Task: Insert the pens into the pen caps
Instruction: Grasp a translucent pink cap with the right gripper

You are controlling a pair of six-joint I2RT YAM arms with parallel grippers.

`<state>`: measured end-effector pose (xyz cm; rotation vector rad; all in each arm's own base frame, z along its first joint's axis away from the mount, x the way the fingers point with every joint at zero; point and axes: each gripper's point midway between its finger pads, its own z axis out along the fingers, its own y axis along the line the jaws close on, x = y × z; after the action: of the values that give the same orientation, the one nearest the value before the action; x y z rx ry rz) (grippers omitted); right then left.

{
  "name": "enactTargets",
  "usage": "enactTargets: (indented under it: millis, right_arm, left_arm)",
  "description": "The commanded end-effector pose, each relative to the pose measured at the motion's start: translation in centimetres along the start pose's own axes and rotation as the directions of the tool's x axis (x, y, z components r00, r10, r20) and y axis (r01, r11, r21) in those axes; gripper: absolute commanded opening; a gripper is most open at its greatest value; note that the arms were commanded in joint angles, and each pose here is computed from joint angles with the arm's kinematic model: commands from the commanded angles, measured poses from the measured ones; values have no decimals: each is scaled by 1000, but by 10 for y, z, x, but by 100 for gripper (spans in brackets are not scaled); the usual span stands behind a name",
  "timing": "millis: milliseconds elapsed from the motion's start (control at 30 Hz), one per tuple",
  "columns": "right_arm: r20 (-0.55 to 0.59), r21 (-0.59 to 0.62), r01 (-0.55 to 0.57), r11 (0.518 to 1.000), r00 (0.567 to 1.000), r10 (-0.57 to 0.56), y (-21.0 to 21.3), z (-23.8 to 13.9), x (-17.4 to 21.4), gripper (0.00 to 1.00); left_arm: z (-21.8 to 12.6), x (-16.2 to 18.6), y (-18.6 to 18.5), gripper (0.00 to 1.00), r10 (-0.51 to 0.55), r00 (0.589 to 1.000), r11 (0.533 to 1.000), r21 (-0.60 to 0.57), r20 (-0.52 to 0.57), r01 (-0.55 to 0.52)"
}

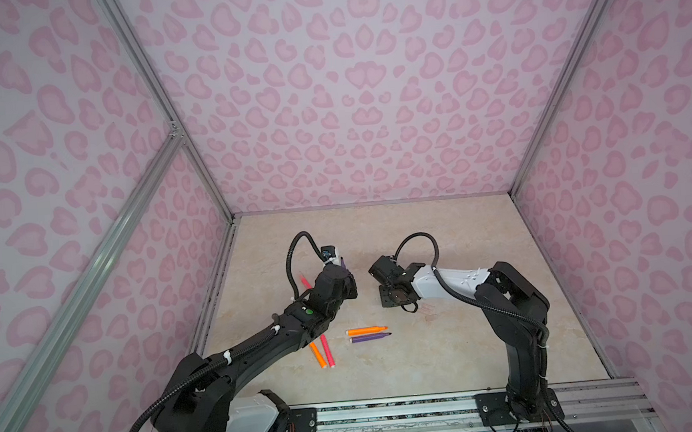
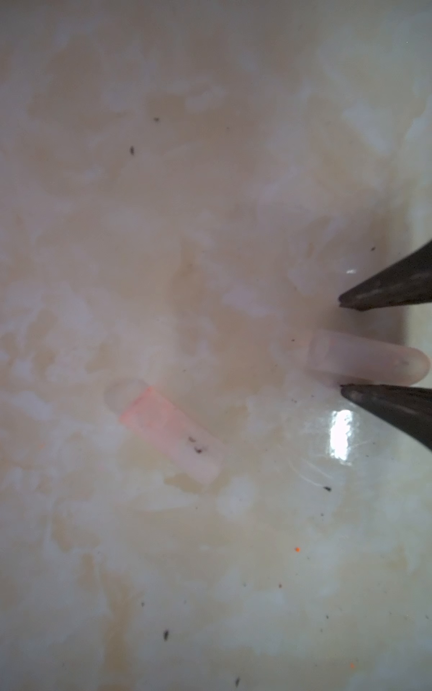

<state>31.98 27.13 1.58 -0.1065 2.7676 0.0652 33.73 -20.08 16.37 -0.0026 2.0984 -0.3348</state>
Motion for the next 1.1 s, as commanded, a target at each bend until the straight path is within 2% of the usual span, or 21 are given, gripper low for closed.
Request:
enactTargets:
  millis: [0, 100, 533, 767, 867, 1000, 1067]
  right_arm:
    - [-68, 16, -10, 1000, 998, 11, -7, 5, 18, 34]
    - [-89, -4, -13, 1000, 996, 13, -3, 10, 21, 29]
    - [-109, 2, -17, 1000, 994, 17, -4, 19, 22, 27]
    - [-117, -2, -21, 1000, 993, 21, -4, 19, 25, 12]
    - [-94, -2, -31, 1000, 995, 30, -7, 13, 20, 8]
    - [-58, -47, -71, 996, 996, 68, -13, 0, 10, 5]
    - [-22, -82, -102, 991, 995, 100, -19, -13, 2, 4]
  left_arm:
    - [0, -11, -5, 4, -5, 999, 1000, 13, 33, 4]
    - [1, -10, -7, 4, -3, 1000, 1000, 24, 25, 2]
    - [1, -10, -9, 4, -3, 1000, 1000, 31, 24, 2]
    - [0, -11, -10, 3, -5, 1000, 999, 39, 24, 4]
    - [-2, -11, -10, 4, -3, 1000, 999, 46, 31, 1]
    - [-4, -11, -20, 4, -4, 999, 994, 107, 33, 0]
    - [-8, -12, -42, 4, 8, 999, 974, 228, 44, -18]
